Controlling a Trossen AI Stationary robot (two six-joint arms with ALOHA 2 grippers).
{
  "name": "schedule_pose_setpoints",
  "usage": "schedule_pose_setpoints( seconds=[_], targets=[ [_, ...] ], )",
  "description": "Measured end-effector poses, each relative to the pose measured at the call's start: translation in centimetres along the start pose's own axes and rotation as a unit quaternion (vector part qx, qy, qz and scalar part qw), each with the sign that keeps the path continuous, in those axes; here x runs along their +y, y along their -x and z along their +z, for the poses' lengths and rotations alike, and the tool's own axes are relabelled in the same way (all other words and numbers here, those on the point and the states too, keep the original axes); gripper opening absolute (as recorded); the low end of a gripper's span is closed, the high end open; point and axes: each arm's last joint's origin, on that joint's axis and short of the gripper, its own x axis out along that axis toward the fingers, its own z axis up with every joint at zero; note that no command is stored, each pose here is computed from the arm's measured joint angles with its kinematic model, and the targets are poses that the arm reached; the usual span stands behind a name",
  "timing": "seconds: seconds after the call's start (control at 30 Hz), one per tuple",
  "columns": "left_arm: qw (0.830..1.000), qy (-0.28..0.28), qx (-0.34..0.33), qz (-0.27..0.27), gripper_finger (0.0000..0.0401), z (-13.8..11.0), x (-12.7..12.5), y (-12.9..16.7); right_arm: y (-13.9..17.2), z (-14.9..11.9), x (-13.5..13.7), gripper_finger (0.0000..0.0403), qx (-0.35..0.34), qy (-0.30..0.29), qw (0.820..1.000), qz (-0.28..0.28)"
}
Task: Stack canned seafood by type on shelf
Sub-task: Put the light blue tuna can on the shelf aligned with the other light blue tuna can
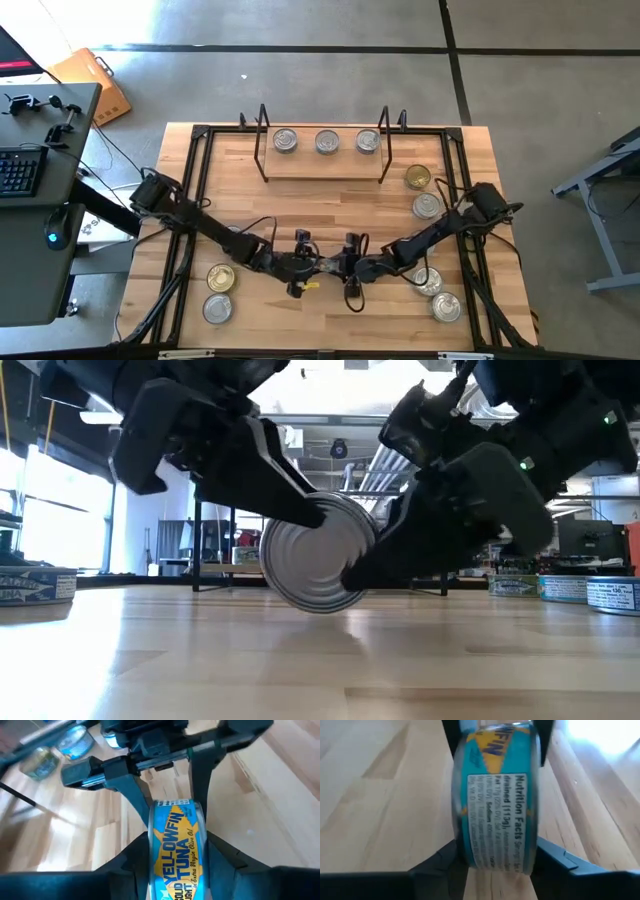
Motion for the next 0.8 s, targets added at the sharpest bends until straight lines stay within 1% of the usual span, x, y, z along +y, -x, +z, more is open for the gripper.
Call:
schedule_pose_setpoints(
  seconds=[0.07, 0.17, 0.27, 0.33, 0.43, 0.57, 0.8],
  targets=[
    [1.000, -0.014, -0.005, 0.013, 0.0125, 0.2, -0.3, 0.2, 0.6, 0.3, -0.2, 0.0170, 0.016, -0.009, 1.000, -0.002],
    [0.998, -0.039, -0.009, 0.039, 0.0125, 1.0, -0.3, 0.5, 1.8, 0.9, -0.4, 0.0172, 0.030, -0.003, 0.999, -0.016],
    [0.994, -0.079, 0.011, 0.078, 0.0125, 1.9, 0.2, 0.4, 2.6, 1.2, -0.4, 0.0173, 0.033, 0.006, 0.999, -0.037],
    [0.990, -0.103, 0.026, 0.090, 0.0125, 2.5, 0.9, 0.3, 3.1, 1.1, -0.3, 0.0173, 0.038, 0.013, 0.998, -0.053],
    [0.990, -0.118, 0.035, 0.075, 0.0125, 3.3, 2.2, -0.2, 3.7, 0.8, 0.3, 0.0173, 0.040, 0.011, 0.997, -0.072],
    [0.992, -0.124, 0.023, 0.024, 0.0125, 3.8, 3.2, -0.7, 4.1, 0.3, 1.1, 0.0173, 0.040, 0.020, 0.996, -0.077],
    [0.993, -0.118, 0.014, 0.007, 0.0125, 4.2, 3.1, -0.7, 4.1, 0.6, 1.5, 0.0179, 0.020, 0.009, 0.998, -0.062]
  ],
)
